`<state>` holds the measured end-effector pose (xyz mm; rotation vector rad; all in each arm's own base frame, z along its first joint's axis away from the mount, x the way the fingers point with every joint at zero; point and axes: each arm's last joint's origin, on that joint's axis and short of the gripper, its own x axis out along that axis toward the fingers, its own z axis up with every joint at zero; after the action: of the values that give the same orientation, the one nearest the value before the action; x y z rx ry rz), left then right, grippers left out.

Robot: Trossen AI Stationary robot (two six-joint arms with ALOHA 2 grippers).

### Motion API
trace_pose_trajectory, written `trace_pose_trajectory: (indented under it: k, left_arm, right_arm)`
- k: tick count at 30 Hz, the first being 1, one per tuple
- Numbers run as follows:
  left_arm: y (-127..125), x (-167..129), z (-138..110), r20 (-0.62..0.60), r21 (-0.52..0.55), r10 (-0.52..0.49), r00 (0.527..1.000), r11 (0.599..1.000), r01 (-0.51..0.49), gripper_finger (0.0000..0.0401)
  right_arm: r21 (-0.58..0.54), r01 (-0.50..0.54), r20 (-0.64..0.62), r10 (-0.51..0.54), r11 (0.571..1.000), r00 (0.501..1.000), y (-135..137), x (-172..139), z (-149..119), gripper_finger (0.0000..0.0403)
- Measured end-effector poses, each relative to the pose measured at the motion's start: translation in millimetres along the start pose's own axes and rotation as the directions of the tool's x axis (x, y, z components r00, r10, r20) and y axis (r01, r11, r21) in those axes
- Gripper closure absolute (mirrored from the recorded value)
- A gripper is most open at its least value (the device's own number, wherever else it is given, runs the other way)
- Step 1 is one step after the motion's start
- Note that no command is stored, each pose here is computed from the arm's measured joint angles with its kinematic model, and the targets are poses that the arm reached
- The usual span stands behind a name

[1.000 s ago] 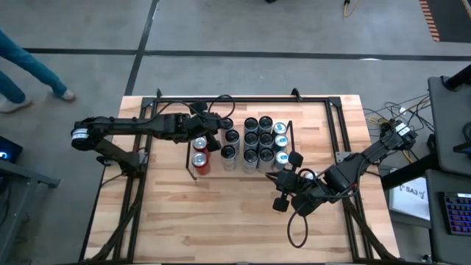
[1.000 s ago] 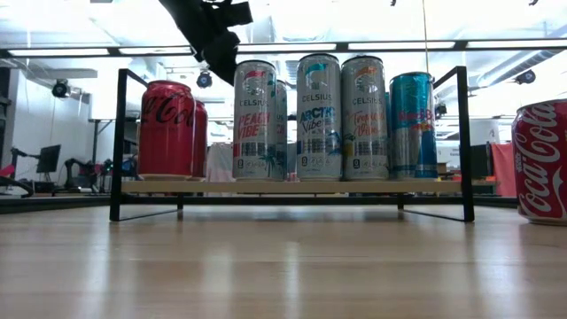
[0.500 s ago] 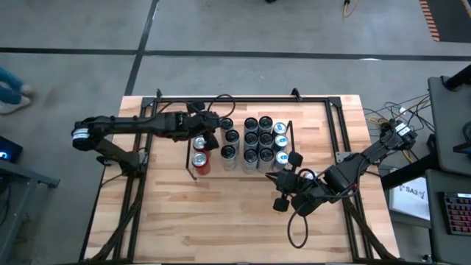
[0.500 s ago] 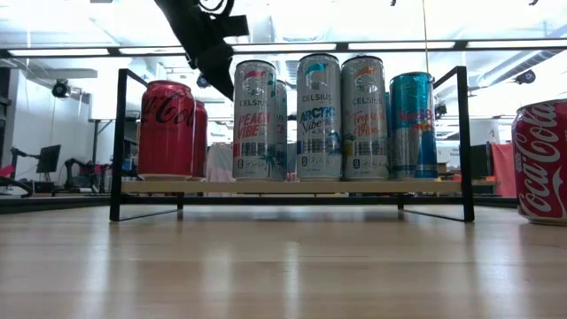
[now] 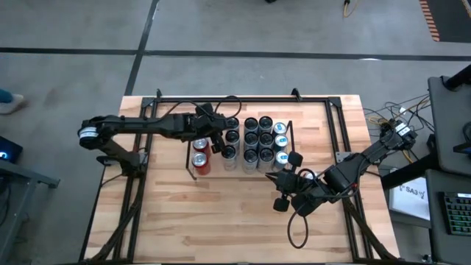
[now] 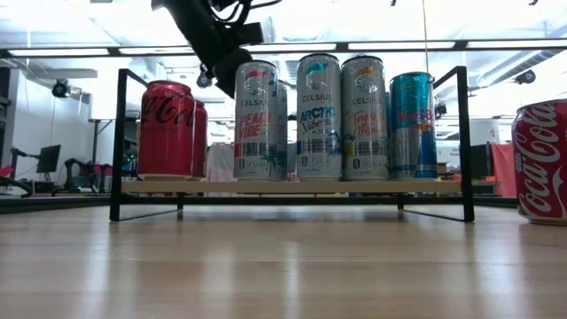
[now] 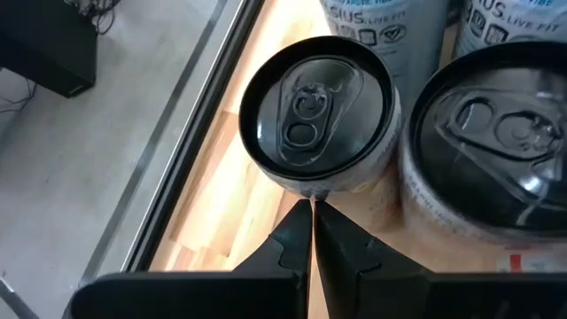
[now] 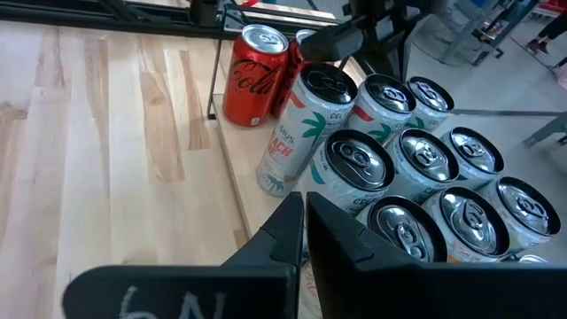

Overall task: Place canned beverage on shelf
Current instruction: Adjust the white and pink soda cans

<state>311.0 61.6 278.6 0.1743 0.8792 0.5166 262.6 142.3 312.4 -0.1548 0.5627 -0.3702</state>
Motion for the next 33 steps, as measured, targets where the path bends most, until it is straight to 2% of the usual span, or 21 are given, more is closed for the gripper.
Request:
trace_pose_trajectory:
  k: [8,15,20,26,33]
  left_arm:
    - [-0.6,1.4,0.2,0.0,-0.007,0.001,1.0,1.0,-0.001,0.0401]
    - [-3.9,-16.0,0.3,-0.017,-0.028,-0.018,1.0,0.999,0.018,0.0401]
    - [-17.3,-44.0,0.6,-0.045,0.018,-0.072,0.996,0.997,0.072,0.0401]
    - [-43.6,-62.6,-5.3,-0.063,0.083,-0.228,0.972,0.969,0.233,0.0401]
    - [-59.8,-62.9,-1.6,0.004,0.061,-0.255,0.967,0.965,0.254,0.0401]
  right_arm:
    - [0.005,-0.001,0.002,0.001,1.0,1.0,0.1,0.0,0.3,0.0394]
    - [0.013,-0.002,0.005,0.002,1.0,1.0,0.2,0.0,0.7,0.0394]
    - [0.019,-0.003,0.005,0.003,1.0,1.0,0.3,0.0,0.7,0.0394]
    - [0.026,-0.005,0.009,0.005,1.0,1.0,0.5,0.0,1.3,0.0394]
    - [0.032,-0.007,0.014,0.007,0.999,1.0,0.8,0.0,1.9,0.0394]
